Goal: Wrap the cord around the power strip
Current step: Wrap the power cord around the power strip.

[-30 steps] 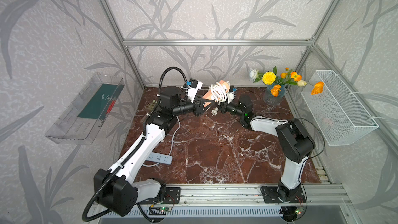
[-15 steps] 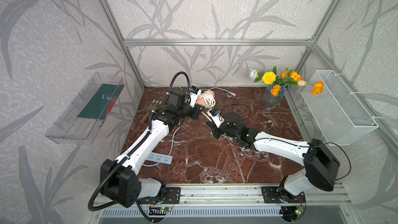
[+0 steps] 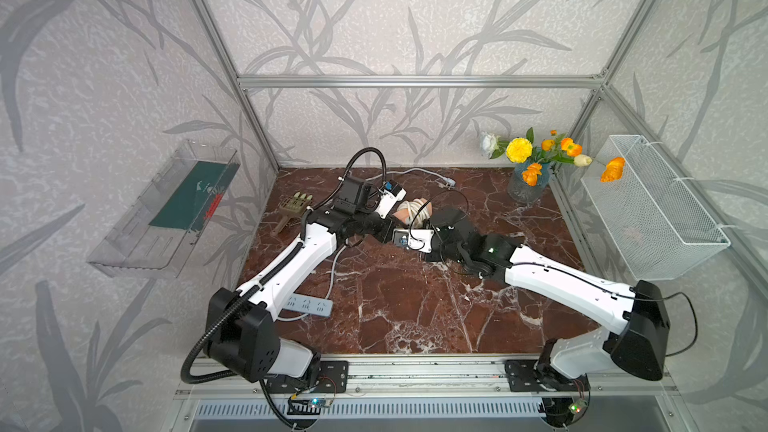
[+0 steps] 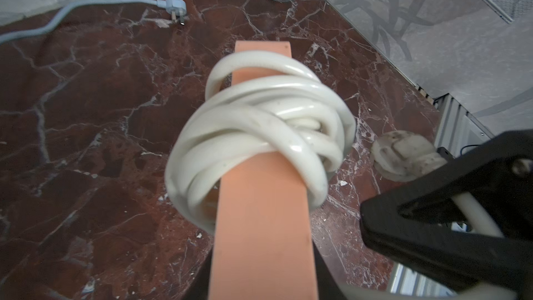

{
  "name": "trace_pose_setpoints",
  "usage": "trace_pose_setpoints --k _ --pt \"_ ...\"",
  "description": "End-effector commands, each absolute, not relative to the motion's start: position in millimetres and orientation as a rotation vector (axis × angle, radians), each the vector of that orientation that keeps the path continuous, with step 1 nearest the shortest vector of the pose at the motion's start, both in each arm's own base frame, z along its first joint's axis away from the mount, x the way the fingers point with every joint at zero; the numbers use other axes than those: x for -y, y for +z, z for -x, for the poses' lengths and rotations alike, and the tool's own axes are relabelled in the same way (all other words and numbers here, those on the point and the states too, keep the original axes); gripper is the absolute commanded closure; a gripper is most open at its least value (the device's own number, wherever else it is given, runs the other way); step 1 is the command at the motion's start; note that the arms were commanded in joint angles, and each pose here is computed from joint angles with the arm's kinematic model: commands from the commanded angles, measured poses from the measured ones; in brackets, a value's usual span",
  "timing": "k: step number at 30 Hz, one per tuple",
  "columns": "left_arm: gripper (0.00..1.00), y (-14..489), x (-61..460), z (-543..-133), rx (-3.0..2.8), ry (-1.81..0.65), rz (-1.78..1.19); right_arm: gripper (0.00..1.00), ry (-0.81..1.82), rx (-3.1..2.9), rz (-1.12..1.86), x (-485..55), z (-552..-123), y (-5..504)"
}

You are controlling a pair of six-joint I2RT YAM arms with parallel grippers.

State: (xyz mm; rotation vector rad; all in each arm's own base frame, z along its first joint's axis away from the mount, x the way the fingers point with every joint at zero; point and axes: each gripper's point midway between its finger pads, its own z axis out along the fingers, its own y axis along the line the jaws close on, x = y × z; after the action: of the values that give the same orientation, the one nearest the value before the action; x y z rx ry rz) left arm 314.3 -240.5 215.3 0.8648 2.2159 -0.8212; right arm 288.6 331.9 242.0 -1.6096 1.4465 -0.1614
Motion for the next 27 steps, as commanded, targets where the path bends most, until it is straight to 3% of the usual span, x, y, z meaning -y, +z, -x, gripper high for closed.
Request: trace_pose_setpoints --k 1,8,15,19,23,27 --pt "1.00 196.0 256.3 -252.6 -2.307 -1.078 -1.017 1.00 -0.198 -1.102 1.499 -352.8 -290.6 343.9" --pt "1.00 191.8 277.8 -187.2 -2.335 -1.362 -1.160 1.00 -0.276 -1.062 1.679 -349.5 -298.6 317.3" --pt "1.00 223.7 287.0 -148.7 -2.170 -1.656 -1.235 1.00 -0.077 -1.155 1.765 -333.1 -295.3 288.4" --pt "1.00 229.3 292.1 -137.1 -2.130 -1.724 -1.275 1.00 -0.021 -1.187 1.817 -329.8 -297.4 276.3" --pt "1.00 222.4 296.0 -131.4 -2.162 -1.761 -1.294 1.00 -0.213 -1.188 1.889 -319.2 -321.0 258.4" --pt "1.00 203.2 298.3 -144.2 -2.254 -1.672 -1.255 1.00 -0.325 -1.108 1.812 -319.4 -333.7 275.8"
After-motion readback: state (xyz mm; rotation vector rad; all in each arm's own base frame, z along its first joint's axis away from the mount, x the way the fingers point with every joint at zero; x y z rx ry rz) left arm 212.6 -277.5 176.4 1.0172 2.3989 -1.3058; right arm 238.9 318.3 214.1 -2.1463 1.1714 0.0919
